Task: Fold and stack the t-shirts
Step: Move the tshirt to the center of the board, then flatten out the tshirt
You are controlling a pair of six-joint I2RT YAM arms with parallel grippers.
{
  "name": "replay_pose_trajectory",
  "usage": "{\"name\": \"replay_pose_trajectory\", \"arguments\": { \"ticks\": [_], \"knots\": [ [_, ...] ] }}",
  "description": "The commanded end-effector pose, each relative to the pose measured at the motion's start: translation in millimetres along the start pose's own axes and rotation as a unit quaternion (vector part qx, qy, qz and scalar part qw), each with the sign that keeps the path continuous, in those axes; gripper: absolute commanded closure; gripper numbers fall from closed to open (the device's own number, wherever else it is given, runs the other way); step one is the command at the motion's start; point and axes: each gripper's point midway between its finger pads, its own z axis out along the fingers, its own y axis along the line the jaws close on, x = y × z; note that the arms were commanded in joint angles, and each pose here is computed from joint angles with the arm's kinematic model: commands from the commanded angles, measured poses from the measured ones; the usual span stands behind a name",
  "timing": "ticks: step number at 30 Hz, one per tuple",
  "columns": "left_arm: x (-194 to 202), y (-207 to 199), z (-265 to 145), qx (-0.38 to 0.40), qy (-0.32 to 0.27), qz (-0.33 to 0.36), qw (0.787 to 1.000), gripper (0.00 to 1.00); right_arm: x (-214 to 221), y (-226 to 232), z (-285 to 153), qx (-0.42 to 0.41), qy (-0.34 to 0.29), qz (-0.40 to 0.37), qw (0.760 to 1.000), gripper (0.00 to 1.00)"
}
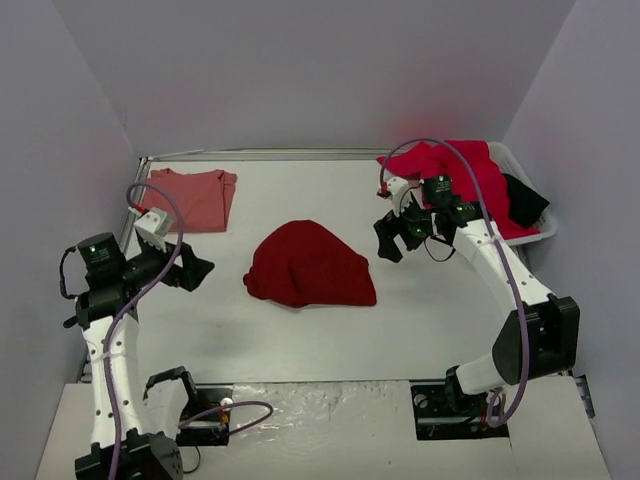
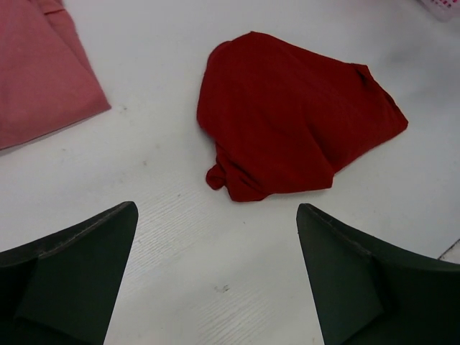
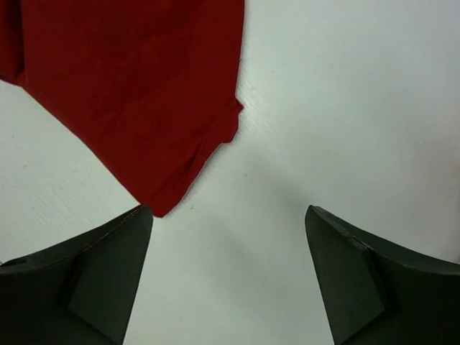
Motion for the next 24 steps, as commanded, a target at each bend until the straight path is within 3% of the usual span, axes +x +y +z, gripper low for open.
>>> {"name": "replay_pose_trajectory", "arguments": {
  "ticks": [1, 6, 17, 24],
  "knots": [
    [-4, -13, 6, 0.033, 0.028, 0.036, 0.998, 0.09, 32, 9, 17, -0.029, 0.035, 0.016, 0.999, 0.18],
    [11, 0, 28, 0.016, 0.098, 0.024, 0.995, 0.04, 49, 7, 41, -0.051, 0.065, 0.03, 0.996, 0.19],
    [17, 15, 31, -0.027, 0.086, 0.027, 0.996, 0.03, 44, -3, 100, -0.129, 0.103, 0.067, 0.984, 0.3],
    [20, 19, 35, -0.025, 0.096, 0.019, 0.995, 0.03, 65, 33, 122, -0.212, 0.15, 0.063, 0.964, 0.39]
  ]
}}
